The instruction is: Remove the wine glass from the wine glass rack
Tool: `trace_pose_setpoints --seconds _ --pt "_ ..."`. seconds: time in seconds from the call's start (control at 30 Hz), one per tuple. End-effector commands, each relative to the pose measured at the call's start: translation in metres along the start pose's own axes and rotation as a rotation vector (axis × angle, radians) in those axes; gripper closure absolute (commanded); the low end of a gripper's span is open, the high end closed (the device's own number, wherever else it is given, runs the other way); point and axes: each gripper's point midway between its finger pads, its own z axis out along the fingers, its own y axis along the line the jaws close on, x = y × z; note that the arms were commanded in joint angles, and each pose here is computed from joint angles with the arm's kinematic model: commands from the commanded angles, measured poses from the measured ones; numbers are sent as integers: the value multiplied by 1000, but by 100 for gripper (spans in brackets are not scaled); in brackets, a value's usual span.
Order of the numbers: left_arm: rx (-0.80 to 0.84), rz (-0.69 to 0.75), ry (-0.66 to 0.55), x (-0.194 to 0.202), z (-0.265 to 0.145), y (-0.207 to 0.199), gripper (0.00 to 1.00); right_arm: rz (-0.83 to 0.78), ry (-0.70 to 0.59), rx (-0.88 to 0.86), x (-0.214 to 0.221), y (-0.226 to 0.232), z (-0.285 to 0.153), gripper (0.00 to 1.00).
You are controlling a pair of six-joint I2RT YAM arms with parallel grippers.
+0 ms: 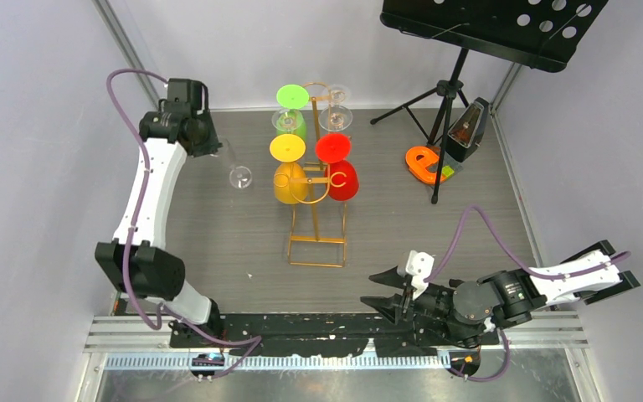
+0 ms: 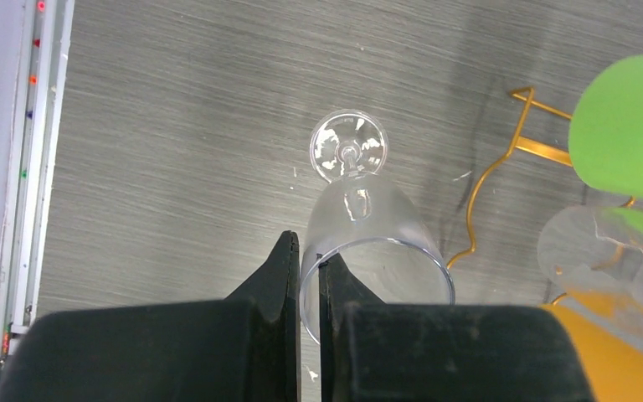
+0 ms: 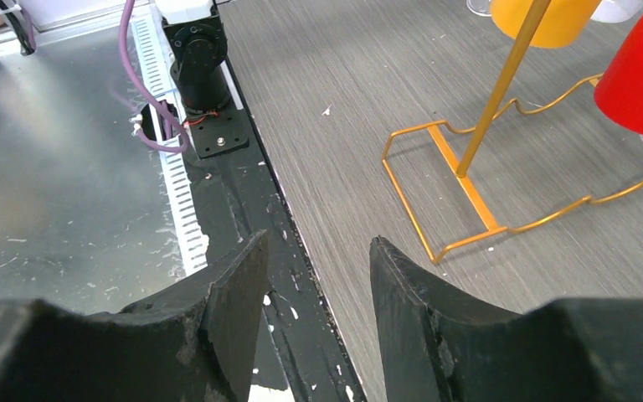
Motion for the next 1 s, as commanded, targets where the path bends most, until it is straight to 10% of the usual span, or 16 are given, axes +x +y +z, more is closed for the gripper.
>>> trace_pose_setpoints --seconds 0.0,0.97 --pt "-12 7 -19 -26 0 4 100 63 -38 -26 -7 3 -4 46" --pt "-111 25 161 -25 88 21 100 82 -73 16 3 -13 -11 38"
